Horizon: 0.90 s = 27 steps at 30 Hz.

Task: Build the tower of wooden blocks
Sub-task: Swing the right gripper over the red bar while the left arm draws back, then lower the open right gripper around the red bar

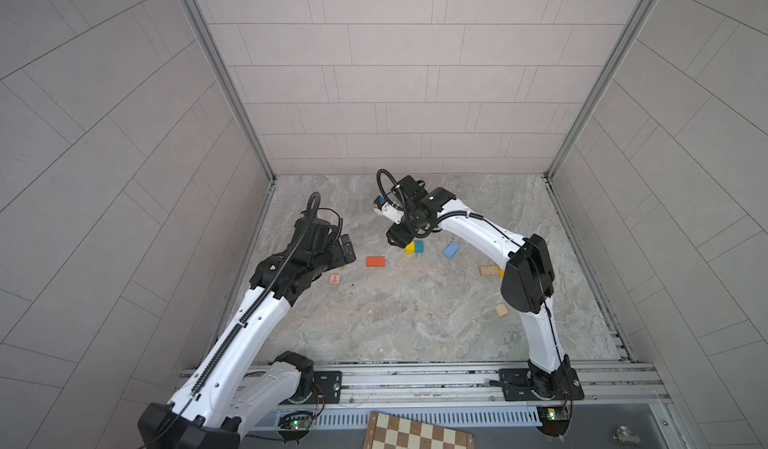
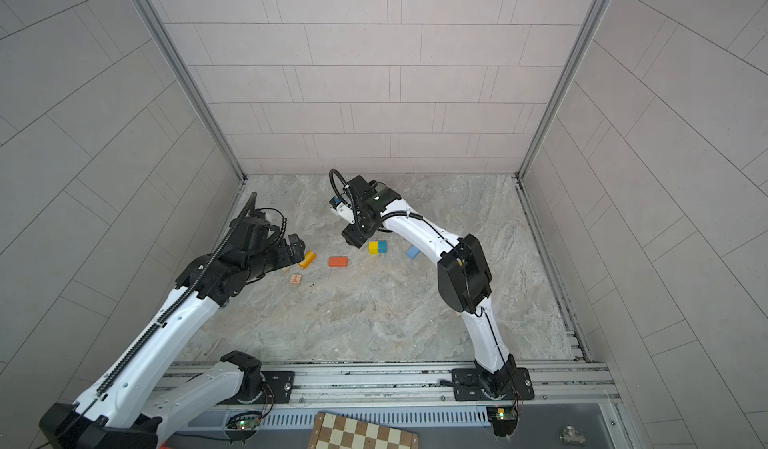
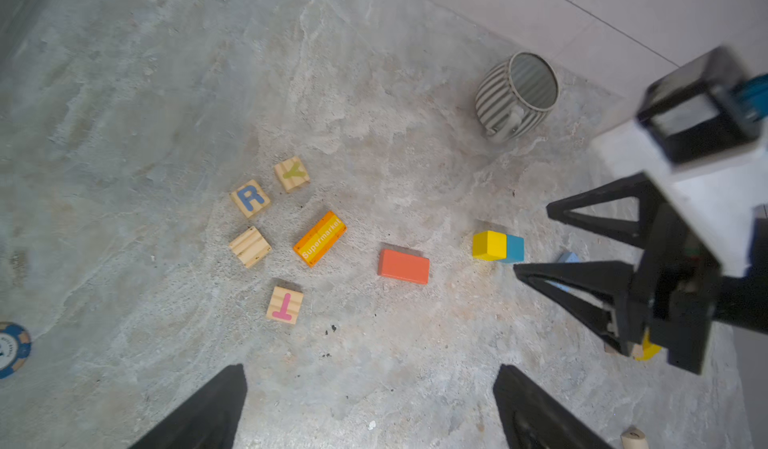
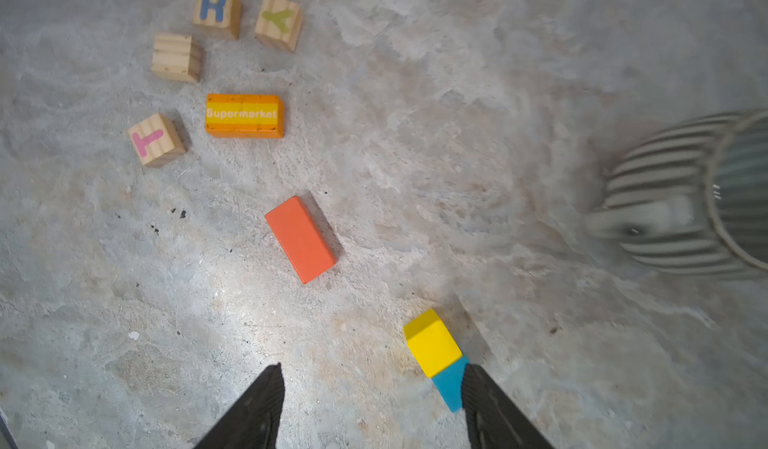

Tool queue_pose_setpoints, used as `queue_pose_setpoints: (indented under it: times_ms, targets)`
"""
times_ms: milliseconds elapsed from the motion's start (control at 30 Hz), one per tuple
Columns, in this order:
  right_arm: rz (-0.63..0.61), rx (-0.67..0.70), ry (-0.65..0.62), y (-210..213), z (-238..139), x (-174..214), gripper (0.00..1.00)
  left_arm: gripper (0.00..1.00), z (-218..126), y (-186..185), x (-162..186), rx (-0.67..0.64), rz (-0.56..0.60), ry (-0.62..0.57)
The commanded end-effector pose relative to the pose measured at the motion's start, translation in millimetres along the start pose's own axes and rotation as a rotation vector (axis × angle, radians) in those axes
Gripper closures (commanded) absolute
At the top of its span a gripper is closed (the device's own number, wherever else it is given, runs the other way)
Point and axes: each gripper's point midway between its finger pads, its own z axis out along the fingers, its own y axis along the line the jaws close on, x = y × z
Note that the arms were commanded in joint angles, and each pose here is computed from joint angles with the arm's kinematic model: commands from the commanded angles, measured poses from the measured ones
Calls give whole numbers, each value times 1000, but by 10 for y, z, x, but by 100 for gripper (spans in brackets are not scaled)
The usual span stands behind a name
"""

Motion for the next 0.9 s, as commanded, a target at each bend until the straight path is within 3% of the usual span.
queue_pose_setpoints:
  times_ms: [0,233,567,867]
  targets:
    - [-153,-77,89,162,65,170,31,0,-14,168,5,-42,-22,-19]
    - [-297,-169,115,473,350,211,31,0,93,215,27,-11,-91,1]
    - [-360,-215,71,626,644,117,35,0,123,262,112,-13,-107,35]
    - [-345,-216,85,646,842,57,42,0,102,296,104,-24,-111,26]
